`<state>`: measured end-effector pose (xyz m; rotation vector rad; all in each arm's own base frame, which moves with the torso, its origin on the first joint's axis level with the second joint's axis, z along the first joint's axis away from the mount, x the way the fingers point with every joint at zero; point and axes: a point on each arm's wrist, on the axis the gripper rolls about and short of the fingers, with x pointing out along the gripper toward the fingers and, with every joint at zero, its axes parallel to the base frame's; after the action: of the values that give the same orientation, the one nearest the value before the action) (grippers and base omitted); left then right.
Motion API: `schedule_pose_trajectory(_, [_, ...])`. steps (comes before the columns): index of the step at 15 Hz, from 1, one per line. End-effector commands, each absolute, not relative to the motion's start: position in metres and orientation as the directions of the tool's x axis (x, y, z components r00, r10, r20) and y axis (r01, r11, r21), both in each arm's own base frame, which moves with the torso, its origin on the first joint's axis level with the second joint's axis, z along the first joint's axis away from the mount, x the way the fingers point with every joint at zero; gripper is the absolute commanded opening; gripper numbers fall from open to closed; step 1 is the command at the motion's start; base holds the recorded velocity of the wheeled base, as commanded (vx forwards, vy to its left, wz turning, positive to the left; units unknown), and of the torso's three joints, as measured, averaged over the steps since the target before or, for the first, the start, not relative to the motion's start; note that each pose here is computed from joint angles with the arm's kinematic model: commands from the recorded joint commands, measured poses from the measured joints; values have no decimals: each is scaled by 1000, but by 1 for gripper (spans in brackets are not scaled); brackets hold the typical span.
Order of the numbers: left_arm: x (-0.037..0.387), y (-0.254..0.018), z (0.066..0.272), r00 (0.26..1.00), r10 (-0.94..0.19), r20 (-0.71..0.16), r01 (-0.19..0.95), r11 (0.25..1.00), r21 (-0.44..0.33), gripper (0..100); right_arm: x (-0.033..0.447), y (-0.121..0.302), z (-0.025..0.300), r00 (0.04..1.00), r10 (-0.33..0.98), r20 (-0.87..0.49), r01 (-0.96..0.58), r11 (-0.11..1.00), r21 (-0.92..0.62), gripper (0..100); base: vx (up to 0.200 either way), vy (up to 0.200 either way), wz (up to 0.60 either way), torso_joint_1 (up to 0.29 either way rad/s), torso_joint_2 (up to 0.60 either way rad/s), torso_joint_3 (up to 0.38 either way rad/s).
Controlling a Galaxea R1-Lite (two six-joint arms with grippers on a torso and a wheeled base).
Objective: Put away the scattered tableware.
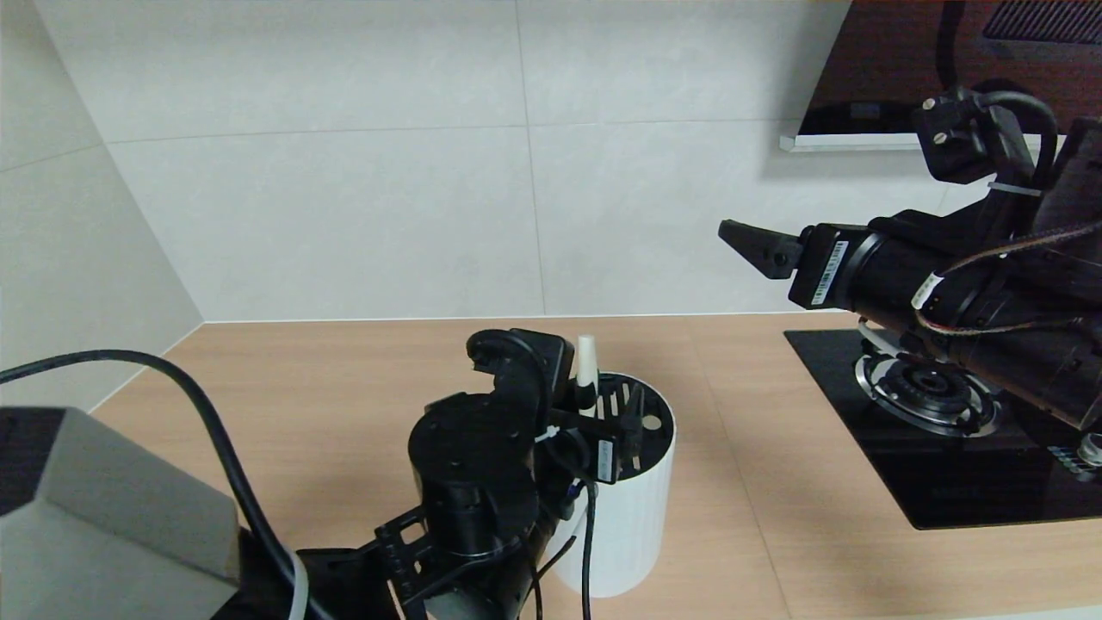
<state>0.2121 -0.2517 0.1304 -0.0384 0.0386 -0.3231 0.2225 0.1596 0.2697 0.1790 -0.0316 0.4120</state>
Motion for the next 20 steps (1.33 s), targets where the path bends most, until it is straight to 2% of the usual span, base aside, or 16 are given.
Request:
schedule_pose_trajectory(1, [197,-235,160,928,-367,59,371,923,-104,100,221,158,270,915,397,67,-402,905,141,100,0,0,0,0,0,0])
schedule_pose_trajectory(4, [176,-211,204,892,-410,192,435,892,-119,100,224,151,271,926,370,78,-376,923,87,100,0,0,0,0,0,0])
schedule_pose_trajectory(5, [174,-208,210,889,-406,211,436,891,-122,100,224,149,273,928,362,84,-369,925,87,100,0,0,0,0,0,0])
schedule_pose_trajectory(6, [164,-192,234,844,-444,300,500,854,-143,100,216,139,283,931,346,119,-357,929,95,100,0,0,0,0,0,0])
schedule_pose_trajectory(9, [153,-134,260,805,-419,421,508,852,-125,100,191,111,294,937,303,174,-323,940,106,100,0,0,0,0,0,0])
schedule_pose_trajectory(10, [145,-120,263,801,-413,434,504,855,-117,100,180,102,296,936,295,191,-319,941,110,100,0,0,0,0,0,0])
schedule_pose_trajectory(13, [111,-67,254,878,-332,344,384,918,-95,100,136,75,288,935,284,213,-311,944,106,100,0,0,0,0,0,0])
schedule_pose_trajectory(14, [103,-59,253,886,-322,333,370,925,-91,100,129,68,285,938,276,212,-302,948,104,100,0,0,0,0,0,0])
schedule_pose_trajectory(16, [69,-35,244,907,-306,291,342,936,-80,100,103,47,269,951,228,209,-253,962,103,100,0,0,0,0,0,0])
schedule_pose_trajectory(17, [40,-16,233,931,-276,240,298,953,-61,100,77,28,253,962,175,207,-200,974,103,100,0,0,0,0,0,0])
schedule_pose_trajectory(20, [-9,5,212,946,-232,225,247,968,-38,100,24,4,228,971,140,193,-160,983,94,100,0,0,0,0,0,0])
